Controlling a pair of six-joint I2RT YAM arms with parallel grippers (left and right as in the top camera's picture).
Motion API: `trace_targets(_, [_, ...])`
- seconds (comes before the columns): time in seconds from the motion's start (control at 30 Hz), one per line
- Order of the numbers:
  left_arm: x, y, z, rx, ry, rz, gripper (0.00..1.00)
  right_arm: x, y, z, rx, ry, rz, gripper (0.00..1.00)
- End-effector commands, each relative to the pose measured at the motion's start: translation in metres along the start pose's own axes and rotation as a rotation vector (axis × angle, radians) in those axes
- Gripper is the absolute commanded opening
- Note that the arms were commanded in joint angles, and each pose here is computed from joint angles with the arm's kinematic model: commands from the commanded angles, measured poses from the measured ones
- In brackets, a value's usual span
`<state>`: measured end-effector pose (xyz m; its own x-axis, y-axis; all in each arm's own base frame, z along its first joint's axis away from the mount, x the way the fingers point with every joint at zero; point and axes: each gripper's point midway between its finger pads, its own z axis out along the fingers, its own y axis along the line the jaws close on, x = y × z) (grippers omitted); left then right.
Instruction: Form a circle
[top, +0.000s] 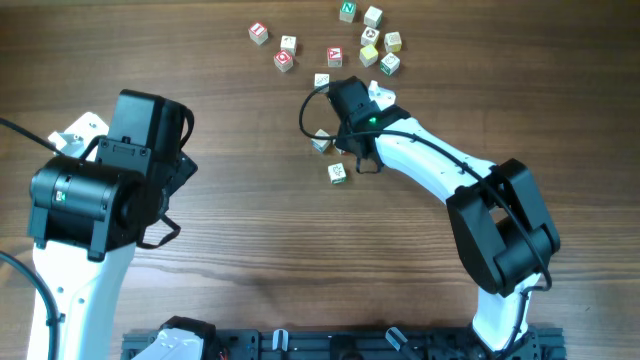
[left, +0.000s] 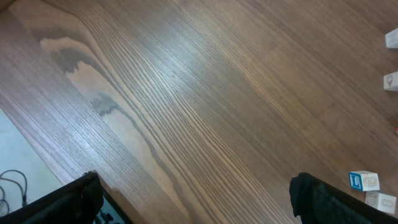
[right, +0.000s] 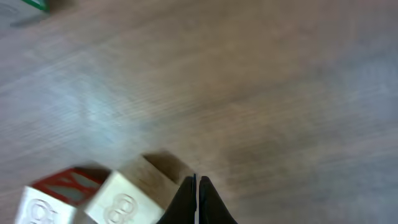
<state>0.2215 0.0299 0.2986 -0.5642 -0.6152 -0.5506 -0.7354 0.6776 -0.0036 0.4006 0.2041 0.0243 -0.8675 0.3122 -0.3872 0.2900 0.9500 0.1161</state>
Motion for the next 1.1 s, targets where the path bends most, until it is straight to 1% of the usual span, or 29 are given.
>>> trace_targets(0.0, [-0.002,0.003,-0.001,0.0,-0.007,-0.009,1.0,0.006,0.004,-0.002,-0.009,0.03,0.055,0.05])
trace_targets(0.3, [-0.002,0.003,-0.001,0.0,-0.007,-0.009,1.0,0.018,0.013,-0.004,-0.058,0.092,0.04,0.05])
trace_targets(0.47, [-0.002,0.003,-0.001,0.0,-0.007,-0.009,1.0,0.022,0.021,-0.005,-0.073,0.088,0.027,0.05])
trace_targets(1.07, [-0.002,0.003,-0.001,0.0,-0.007,-0.009,1.0,0.019,0.024,-0.005,-0.087,0.077,0.028,0.04])
